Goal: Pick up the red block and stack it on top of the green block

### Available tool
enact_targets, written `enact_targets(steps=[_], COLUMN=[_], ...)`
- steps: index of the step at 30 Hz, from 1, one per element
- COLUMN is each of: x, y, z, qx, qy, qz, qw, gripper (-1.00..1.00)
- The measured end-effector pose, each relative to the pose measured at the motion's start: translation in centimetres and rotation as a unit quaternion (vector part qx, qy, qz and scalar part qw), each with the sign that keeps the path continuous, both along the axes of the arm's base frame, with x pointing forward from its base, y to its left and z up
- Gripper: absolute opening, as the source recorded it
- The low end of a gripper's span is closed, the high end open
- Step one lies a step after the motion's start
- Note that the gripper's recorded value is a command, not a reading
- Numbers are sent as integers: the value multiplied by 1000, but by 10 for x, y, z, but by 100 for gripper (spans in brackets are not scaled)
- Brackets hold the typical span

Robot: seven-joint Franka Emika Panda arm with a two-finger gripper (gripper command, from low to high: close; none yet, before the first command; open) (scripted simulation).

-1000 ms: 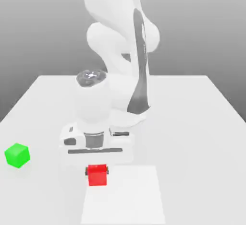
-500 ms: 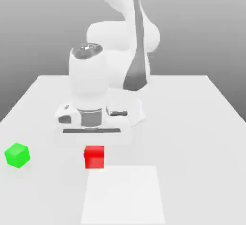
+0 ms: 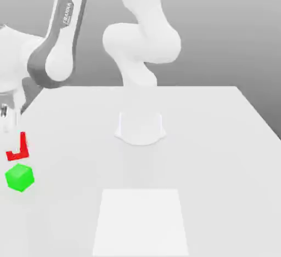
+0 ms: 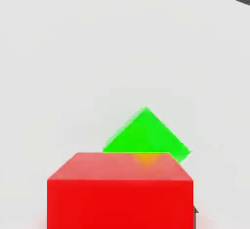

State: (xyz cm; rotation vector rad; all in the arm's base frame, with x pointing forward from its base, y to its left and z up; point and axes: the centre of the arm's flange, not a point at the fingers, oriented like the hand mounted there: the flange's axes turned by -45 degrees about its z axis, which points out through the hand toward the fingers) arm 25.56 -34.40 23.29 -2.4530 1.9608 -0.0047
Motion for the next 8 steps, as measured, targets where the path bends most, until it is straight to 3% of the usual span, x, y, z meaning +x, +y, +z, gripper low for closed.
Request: enact_targets(steps=[4, 5, 8], x=[10, 9, 9], y=[7, 7, 7], z=[-39, -47, -47], qx=[0, 0, 0], qy=[0, 1, 1], qz=[10, 9, 9], qw=[1000, 1000, 1000], gripper=[-100, 100, 100])
